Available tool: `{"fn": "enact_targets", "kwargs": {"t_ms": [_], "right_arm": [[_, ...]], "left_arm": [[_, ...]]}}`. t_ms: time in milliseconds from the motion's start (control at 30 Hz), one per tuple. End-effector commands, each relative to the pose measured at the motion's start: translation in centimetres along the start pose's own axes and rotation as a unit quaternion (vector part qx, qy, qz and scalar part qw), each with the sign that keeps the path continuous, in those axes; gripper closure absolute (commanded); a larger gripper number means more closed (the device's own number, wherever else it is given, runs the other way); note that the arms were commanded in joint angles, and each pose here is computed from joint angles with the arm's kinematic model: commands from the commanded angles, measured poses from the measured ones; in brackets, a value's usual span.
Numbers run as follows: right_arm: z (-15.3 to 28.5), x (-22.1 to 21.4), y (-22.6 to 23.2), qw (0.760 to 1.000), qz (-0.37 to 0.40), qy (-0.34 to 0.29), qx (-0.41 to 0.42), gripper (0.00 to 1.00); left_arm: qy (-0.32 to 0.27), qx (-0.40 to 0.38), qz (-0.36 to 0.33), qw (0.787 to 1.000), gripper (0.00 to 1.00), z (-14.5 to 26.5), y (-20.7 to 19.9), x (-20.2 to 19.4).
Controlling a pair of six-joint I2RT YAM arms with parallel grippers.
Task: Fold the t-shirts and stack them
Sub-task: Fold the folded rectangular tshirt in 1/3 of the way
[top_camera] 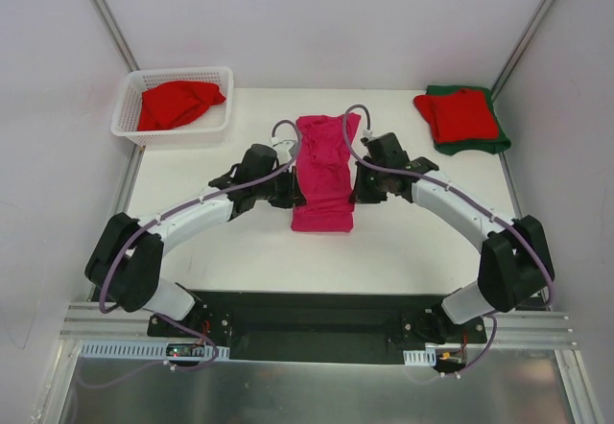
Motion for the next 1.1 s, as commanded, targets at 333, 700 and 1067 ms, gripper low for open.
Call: {"fn": "enact_targets", "kwargs": {"t_ms": [333,700,1067], "right_arm": [[-1.1,4.1,-1.9,0.999,0.006,-0.024,-0.025,0.99],[-3.7,6.6,-3.3,1.0,-0.005,-0.019,-0.02,0.99],[-6.4,7.4,-4.6,1.0,-0.012,-0.003,-0.016,0.99]], "left_arm": [[-0.019,0.016,-0.006,1.0,1.0,-0.9,1.9,4.2],[-0.007,0.016,0.003,1.0,1.0,-4.2,3.0,6.6],[0.007,0.022,0.019,1.0,1.0,-5.9,4.7,7.2]]}}
Point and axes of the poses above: each gripper's point midway between its finger pads, its own z axis back along the fingers, its own y axis along the line the jaws close on, x = y × z, the point moved 10 cm from there along z, back along the fingers, and after that the axes turned 10 degrees about z, right-handed, at the moved point
